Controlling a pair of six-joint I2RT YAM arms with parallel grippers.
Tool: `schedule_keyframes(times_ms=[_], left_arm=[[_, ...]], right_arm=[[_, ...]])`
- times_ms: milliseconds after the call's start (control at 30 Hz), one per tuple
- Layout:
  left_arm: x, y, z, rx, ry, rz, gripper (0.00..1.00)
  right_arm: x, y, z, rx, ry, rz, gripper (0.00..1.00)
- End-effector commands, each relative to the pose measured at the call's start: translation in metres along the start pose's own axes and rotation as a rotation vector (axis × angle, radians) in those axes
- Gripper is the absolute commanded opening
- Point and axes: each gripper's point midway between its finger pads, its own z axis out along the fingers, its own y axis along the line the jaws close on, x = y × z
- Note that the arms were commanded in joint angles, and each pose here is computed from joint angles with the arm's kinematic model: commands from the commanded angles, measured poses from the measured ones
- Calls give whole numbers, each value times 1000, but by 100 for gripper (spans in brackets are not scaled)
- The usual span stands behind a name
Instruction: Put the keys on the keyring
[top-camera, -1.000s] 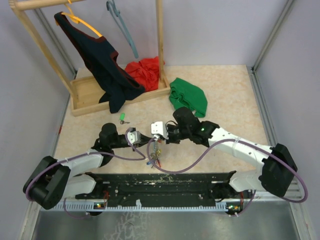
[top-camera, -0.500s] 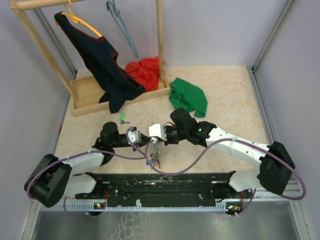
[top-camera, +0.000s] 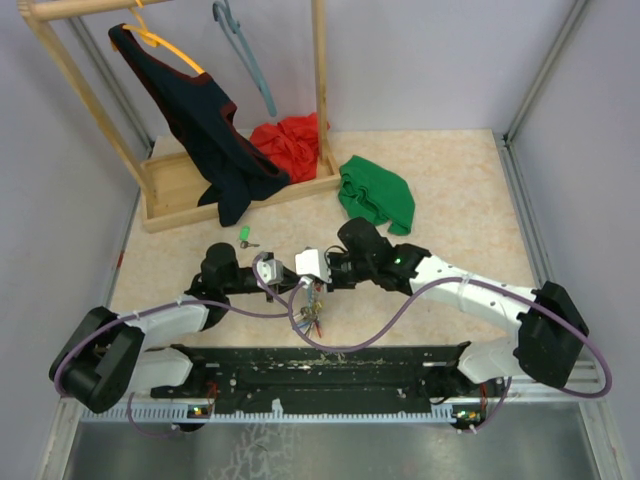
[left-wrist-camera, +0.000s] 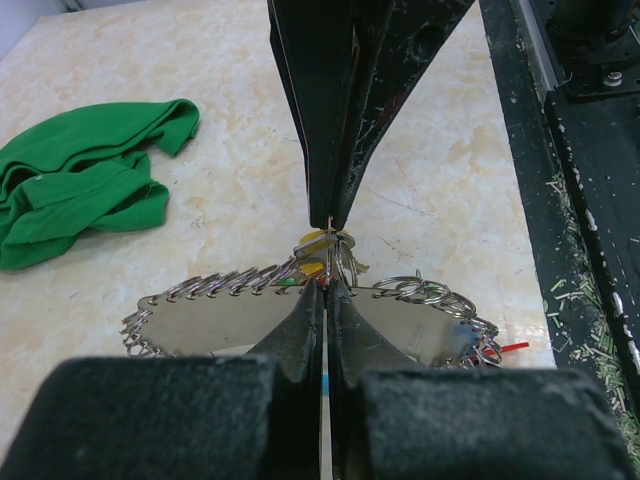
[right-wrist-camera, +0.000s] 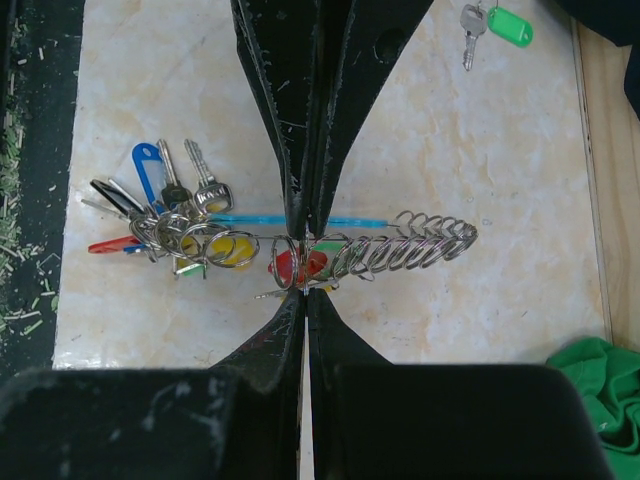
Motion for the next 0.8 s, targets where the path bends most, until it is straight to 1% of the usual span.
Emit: schedule_keyframes(times_ms=[0,200,767], left_arm=[[-19,10,2,-5,-46,52,0],[-20,9,3,0,-49,52,0],[-20,9,3,5,-51,47,0]], right_arm=[[-21,-12,-2,31,-44,-39,0],[-20,-14,0,49,-43,-41,0],[-23,-11,5,32,-49,-35,0]])
